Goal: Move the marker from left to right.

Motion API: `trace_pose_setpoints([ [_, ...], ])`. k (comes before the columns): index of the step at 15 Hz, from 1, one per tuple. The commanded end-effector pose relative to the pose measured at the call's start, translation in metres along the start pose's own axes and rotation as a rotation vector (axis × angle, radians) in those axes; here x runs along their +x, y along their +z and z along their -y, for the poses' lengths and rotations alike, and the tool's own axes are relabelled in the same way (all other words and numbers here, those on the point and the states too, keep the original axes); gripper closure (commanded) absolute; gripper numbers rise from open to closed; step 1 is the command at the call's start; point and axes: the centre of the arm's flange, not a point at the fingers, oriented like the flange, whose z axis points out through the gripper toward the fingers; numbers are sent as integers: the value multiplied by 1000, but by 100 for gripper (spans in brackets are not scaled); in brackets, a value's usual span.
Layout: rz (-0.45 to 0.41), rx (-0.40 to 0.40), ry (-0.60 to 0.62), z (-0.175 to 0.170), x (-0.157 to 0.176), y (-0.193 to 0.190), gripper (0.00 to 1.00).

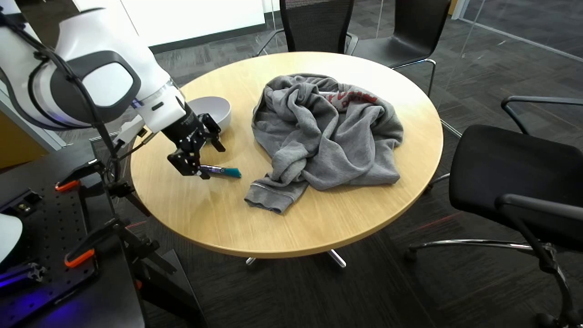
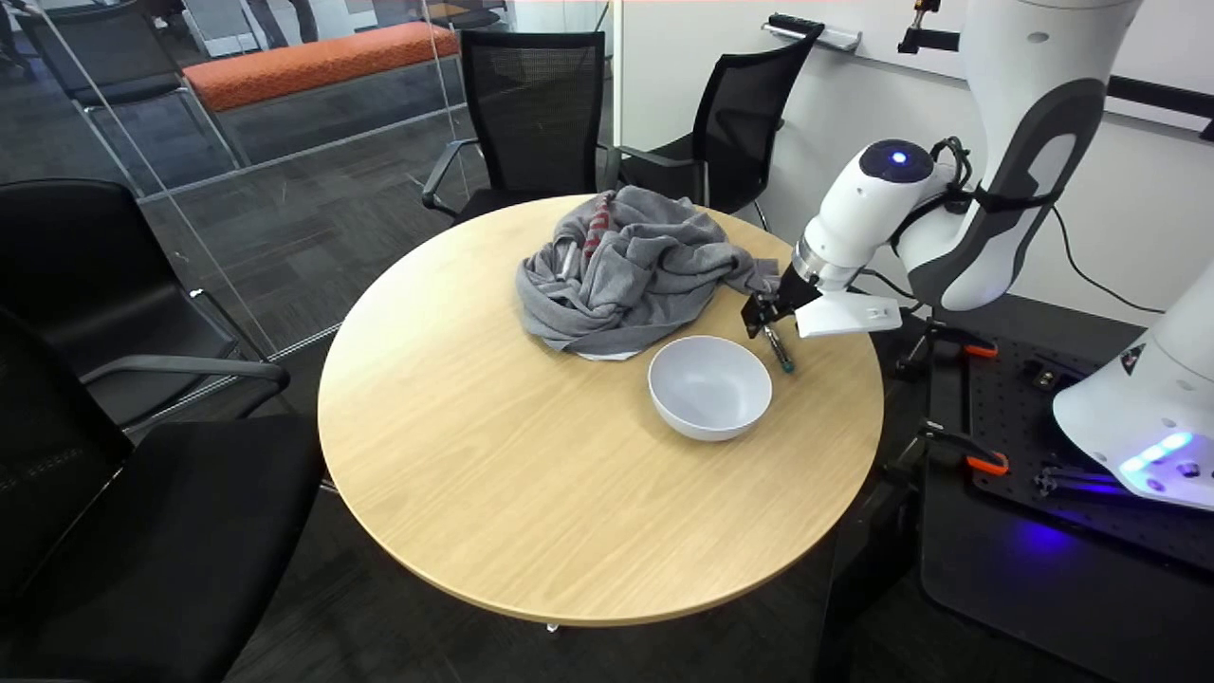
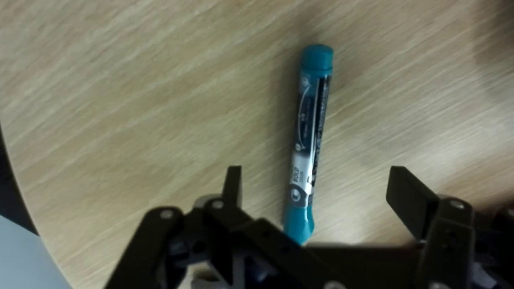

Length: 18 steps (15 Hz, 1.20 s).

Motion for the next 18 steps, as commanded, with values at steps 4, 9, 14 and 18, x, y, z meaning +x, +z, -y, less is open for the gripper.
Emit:
trace_pose_setpoints([
  [4, -74, 8, 71, -14, -6, -43, 0],
  [9, -133, 48, 102, -22, -10, -77, 0],
  [14, -188, 93, 129, -14, -6, -95, 0],
  [18, -218, 123, 153, -8, -5, -111, 0],
])
